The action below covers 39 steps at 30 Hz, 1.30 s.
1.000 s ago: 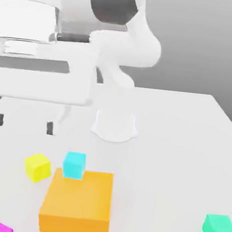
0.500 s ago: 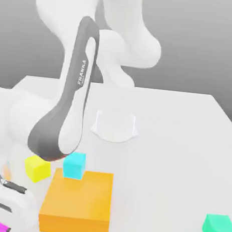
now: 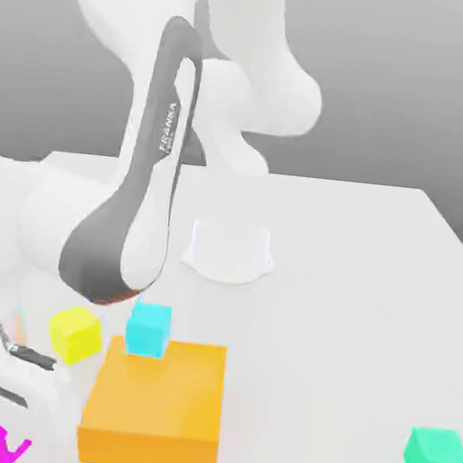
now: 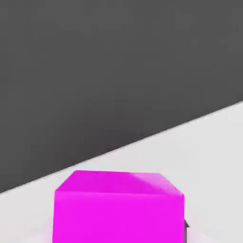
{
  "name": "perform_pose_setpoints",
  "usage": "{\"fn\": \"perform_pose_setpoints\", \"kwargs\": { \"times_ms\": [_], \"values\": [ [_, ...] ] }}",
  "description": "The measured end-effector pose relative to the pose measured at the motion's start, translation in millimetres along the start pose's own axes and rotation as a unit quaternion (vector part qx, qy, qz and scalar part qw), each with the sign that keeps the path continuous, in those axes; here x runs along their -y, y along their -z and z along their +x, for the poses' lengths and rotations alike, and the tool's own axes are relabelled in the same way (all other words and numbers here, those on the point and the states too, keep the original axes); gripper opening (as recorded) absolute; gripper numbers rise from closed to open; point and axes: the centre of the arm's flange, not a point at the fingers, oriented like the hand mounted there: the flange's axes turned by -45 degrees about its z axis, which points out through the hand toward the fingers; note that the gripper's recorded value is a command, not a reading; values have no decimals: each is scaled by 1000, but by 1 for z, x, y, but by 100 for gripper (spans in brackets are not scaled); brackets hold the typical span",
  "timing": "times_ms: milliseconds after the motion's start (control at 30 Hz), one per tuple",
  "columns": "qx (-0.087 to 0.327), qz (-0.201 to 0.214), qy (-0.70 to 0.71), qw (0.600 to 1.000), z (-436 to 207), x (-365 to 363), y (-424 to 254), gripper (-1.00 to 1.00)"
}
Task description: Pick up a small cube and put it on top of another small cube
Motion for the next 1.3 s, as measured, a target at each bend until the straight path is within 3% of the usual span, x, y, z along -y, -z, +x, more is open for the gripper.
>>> {"fn": "perform_pose_setpoints", "kwargs": {
  "times_ms": [300, 600, 867, 900, 1133, 1300],
  "values": [
    [5, 16, -64, 998, -82, 22, 56, -100],
    [0, -1, -127, 992, -174, 32, 84, -100],
    [-6, -14, -149, 989, -202, 31, 29, -100],
    [-6, -14, -149, 989, -202, 30, 22, 100],
    [-5, -15, -149, 989, -202, 30, 22, 100],
    [-5, -15, -149, 989, -202, 32, 71, 100]
  ]
}}
